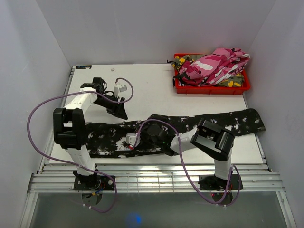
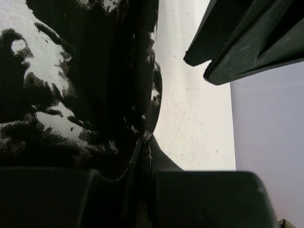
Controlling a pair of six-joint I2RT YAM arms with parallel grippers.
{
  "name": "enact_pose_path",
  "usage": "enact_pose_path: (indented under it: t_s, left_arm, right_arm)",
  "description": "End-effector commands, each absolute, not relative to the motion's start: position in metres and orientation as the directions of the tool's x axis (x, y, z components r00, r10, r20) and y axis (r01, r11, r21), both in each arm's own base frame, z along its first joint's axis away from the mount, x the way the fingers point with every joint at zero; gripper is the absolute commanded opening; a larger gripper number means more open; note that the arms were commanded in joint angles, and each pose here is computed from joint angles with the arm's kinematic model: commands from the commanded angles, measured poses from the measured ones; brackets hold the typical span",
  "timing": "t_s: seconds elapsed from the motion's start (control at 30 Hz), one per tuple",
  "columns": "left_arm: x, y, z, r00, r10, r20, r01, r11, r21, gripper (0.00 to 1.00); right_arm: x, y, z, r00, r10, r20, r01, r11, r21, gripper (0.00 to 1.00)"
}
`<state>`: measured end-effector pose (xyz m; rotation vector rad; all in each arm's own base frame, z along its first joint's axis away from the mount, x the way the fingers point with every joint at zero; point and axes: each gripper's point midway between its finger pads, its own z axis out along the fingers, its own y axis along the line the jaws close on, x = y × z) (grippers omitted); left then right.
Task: Fold and stack the trousers
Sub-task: Fold the trousers
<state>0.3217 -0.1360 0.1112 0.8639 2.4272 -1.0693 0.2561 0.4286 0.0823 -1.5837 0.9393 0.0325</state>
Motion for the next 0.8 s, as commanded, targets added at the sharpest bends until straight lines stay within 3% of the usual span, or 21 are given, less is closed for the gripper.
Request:
enact_pose_path:
  t_s: [0.0, 0.33, 0.43, 0.63, 0.77]
  left_arm:
    - [0.323, -0.14, 0.105, -0.772, 0.372, -0.515, 0.63, 0.555, -0.543, 0.66]
    - [0.323, -0.135, 0.077, -0.81, 0.359, -0.464, 0.579, 0.613, -0.538, 0.63]
    - [0.32, -0.139, 0.076, -0.815, 0.359, -0.456, 0.575, 0.599, -0.557, 0.54]
    - [0.309, -0.145, 0.072, -0.835, 0.352, -0.424, 0.55, 0.572, -0.608, 0.47]
    - [0.301, -0.146, 0.068, -0.85, 0.349, -0.395, 0.528, 0.57, -0.63, 0.49]
  right_arm:
    - [0.253, 0.432, 0.099, 0.695, -0.502, -0.515, -0.541, 0.106, -0.834, 0.08]
    - [0.25, 0.433, 0.097, 0.705, -0.496, -0.508, -0.537, 0.095, -0.838, 0.08]
    - [0.251, 0.433, 0.096, 0.704, -0.499, -0.506, -0.535, 0.097, -0.84, 0.08]
    - [0.252, 0.432, 0.095, 0.698, -0.509, -0.505, -0.533, 0.102, -0.84, 0.08]
    - [0.253, 0.431, 0.094, 0.698, -0.51, -0.503, -0.529, 0.107, -0.842, 0.08]
